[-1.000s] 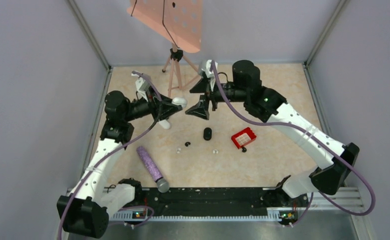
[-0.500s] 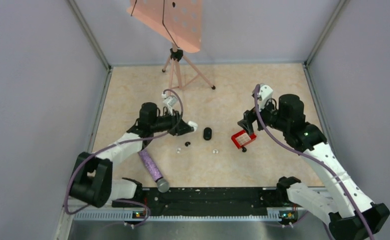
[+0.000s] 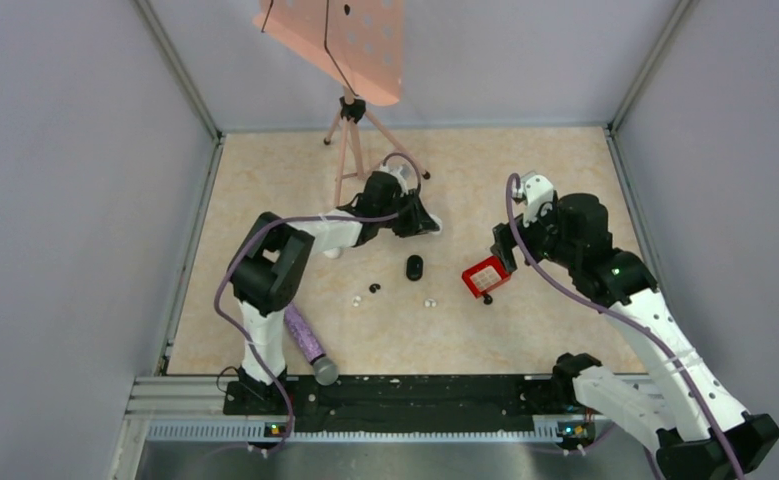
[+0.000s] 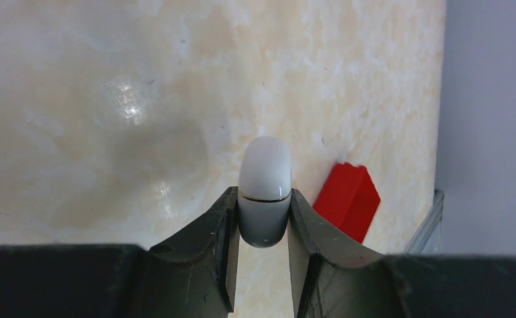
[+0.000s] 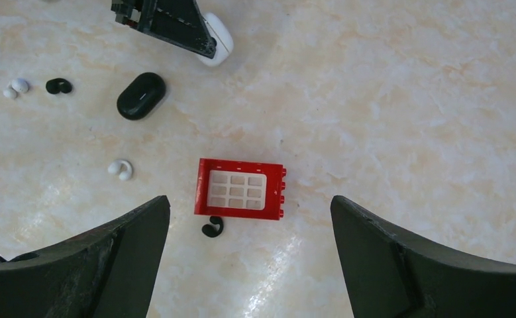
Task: Insert the wireless bluetooth earbuds into the charging case
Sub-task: Place the charging case at the center of the board.
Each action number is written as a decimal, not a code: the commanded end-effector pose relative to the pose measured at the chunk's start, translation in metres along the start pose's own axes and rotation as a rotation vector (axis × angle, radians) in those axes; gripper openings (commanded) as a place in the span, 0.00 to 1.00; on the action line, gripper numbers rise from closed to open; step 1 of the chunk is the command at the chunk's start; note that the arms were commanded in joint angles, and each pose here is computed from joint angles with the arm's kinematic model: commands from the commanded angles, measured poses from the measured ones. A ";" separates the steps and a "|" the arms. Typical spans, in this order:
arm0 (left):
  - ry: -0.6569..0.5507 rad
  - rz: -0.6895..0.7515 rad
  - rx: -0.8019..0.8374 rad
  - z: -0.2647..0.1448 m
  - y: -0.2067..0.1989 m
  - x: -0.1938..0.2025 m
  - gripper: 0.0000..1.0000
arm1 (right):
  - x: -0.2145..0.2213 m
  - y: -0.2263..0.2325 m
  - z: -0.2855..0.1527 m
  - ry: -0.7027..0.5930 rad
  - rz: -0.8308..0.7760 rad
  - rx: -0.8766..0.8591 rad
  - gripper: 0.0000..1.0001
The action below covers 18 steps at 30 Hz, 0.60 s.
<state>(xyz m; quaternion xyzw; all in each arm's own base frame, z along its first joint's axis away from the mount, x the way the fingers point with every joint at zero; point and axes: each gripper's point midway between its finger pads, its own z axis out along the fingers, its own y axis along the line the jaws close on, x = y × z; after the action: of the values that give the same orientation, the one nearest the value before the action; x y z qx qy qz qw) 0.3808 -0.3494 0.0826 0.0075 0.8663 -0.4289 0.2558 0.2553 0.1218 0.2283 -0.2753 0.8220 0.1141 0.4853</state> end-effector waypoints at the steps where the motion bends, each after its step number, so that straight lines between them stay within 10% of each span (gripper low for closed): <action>1: -0.060 -0.110 -0.190 0.019 0.027 -0.007 0.07 | -0.002 -0.010 -0.003 0.004 0.007 0.042 0.90; 6: -0.030 -0.131 -0.244 0.028 0.047 0.007 0.09 | 0.003 -0.010 0.007 0.024 0.022 0.033 0.90; 15: -0.079 -0.023 -0.220 -0.004 0.029 -0.014 0.63 | 0.002 -0.004 0.033 0.067 0.037 -0.032 0.90; 18: -0.078 0.048 -0.224 -0.030 0.027 -0.023 0.67 | 0.003 -0.001 0.044 0.069 0.037 -0.063 0.90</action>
<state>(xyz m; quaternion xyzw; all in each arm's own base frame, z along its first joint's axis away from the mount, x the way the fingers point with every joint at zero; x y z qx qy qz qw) 0.3931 -0.3360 0.0534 -0.0519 0.8999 -0.3454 0.2611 0.2681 0.1279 0.1831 -0.2771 0.8616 0.1178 0.4088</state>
